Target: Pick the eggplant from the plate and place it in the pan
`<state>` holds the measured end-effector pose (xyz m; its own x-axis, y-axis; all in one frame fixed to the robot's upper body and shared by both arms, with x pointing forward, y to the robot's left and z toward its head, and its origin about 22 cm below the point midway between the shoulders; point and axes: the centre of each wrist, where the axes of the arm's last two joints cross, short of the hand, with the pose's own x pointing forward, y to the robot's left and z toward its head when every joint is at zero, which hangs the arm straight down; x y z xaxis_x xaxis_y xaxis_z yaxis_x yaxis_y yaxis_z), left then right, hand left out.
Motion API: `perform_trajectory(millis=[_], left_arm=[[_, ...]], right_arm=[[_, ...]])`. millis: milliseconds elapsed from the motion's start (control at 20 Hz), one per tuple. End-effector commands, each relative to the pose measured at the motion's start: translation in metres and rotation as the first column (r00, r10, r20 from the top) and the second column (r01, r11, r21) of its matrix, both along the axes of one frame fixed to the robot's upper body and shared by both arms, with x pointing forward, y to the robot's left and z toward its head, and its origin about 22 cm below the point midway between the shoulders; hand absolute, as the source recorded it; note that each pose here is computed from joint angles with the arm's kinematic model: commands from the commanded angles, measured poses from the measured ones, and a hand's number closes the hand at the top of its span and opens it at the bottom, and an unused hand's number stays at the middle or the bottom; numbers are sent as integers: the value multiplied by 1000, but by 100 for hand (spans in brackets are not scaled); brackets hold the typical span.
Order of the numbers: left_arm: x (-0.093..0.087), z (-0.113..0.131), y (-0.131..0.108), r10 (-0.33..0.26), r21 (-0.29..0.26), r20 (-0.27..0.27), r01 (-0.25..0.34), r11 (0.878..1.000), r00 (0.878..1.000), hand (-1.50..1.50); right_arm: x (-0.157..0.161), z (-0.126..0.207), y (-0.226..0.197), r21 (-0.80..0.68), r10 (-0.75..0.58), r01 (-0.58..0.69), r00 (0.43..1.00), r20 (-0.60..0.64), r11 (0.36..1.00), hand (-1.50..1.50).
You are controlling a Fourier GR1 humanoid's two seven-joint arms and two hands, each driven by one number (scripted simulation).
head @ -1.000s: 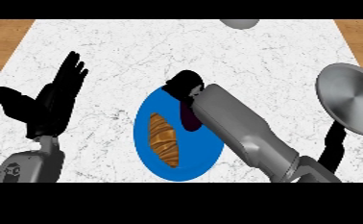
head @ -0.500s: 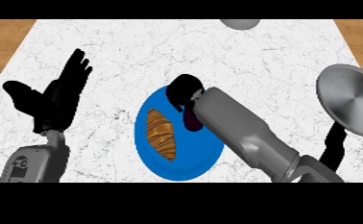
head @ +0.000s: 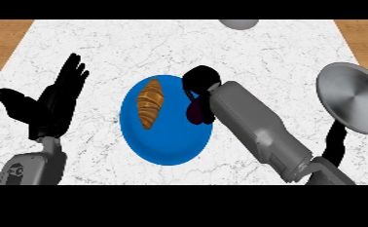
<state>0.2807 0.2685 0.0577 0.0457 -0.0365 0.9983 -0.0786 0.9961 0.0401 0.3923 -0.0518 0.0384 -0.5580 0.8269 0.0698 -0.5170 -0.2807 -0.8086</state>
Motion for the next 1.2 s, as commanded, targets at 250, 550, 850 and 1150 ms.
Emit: perform_trajectory(millis=[250,550,850,1150], left_arm=[[-8,-4,17,60,3,-18,-60,998,998,0],[1,-2,-3,6,-14,-11,-7,1000,1000,0],[-5,-7,-10,17,14,-11,-17,1000,1000,0],[-5,-2,17,16,4,-3,-16,1000,1000,0]], right_arm=[[56,39,-154,192,-906,886,402,135,422,150],[74,102,-123,364,-853,884,70,517,293,150],[78,157,-89,424,-785,861,-47,618,282,150],[77,157,-132,499,-799,843,-156,581,198,150]])
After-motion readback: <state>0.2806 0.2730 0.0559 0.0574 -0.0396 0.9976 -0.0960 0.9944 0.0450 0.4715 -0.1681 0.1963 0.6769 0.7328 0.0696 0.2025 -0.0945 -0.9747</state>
